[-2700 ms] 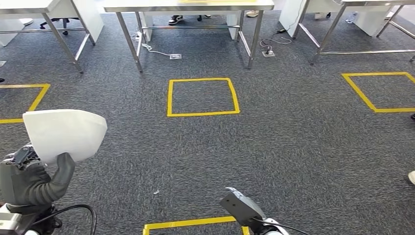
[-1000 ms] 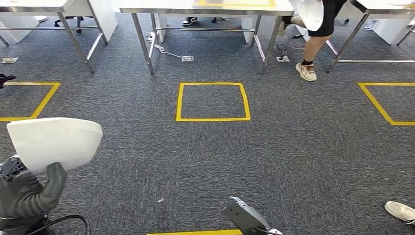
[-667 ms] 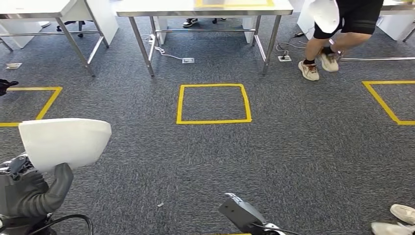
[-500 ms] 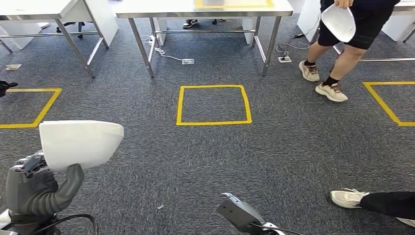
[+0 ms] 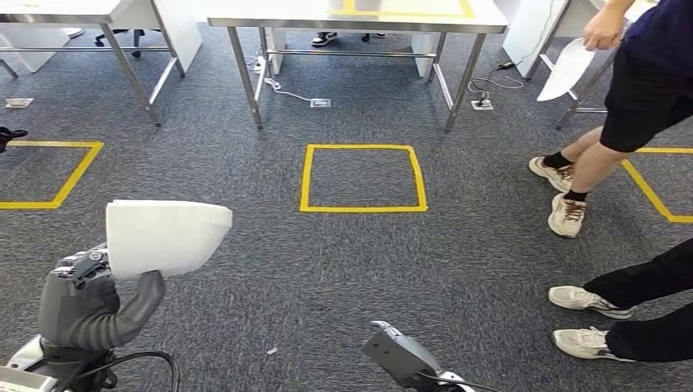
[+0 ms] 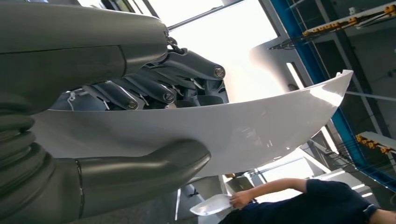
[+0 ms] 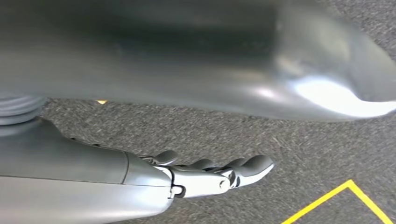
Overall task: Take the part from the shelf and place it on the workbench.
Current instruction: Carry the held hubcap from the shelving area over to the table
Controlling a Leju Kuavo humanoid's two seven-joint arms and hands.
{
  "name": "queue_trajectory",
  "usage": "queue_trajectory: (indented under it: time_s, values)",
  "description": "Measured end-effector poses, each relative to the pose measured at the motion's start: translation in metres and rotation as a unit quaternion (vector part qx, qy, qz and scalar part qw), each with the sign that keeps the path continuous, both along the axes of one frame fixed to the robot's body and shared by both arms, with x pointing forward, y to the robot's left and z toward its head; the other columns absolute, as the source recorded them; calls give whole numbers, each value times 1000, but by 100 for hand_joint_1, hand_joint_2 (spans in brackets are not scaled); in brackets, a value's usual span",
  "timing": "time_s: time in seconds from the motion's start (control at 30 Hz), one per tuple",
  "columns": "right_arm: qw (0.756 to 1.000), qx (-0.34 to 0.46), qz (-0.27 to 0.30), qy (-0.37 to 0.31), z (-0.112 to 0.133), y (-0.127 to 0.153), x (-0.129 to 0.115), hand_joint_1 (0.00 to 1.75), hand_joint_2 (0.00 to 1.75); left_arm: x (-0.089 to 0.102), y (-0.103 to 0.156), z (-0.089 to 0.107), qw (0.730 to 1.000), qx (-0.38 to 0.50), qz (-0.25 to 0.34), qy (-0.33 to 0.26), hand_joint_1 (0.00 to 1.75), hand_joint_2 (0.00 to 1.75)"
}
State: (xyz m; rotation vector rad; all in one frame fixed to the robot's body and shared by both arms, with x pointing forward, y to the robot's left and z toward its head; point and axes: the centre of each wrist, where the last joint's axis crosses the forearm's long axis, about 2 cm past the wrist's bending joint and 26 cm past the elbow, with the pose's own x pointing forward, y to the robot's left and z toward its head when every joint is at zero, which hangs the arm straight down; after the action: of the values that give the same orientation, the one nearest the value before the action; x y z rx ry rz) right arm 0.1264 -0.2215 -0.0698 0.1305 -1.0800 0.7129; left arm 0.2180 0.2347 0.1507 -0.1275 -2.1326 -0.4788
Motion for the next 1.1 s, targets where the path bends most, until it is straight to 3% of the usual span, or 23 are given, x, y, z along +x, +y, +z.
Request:
queue_trajectory:
  time_s: [1.1]
  values:
    - [1000,5,-10,14,-1,-10,2,0,0,7,-4,-15,1000,1,-8,22,175,175]
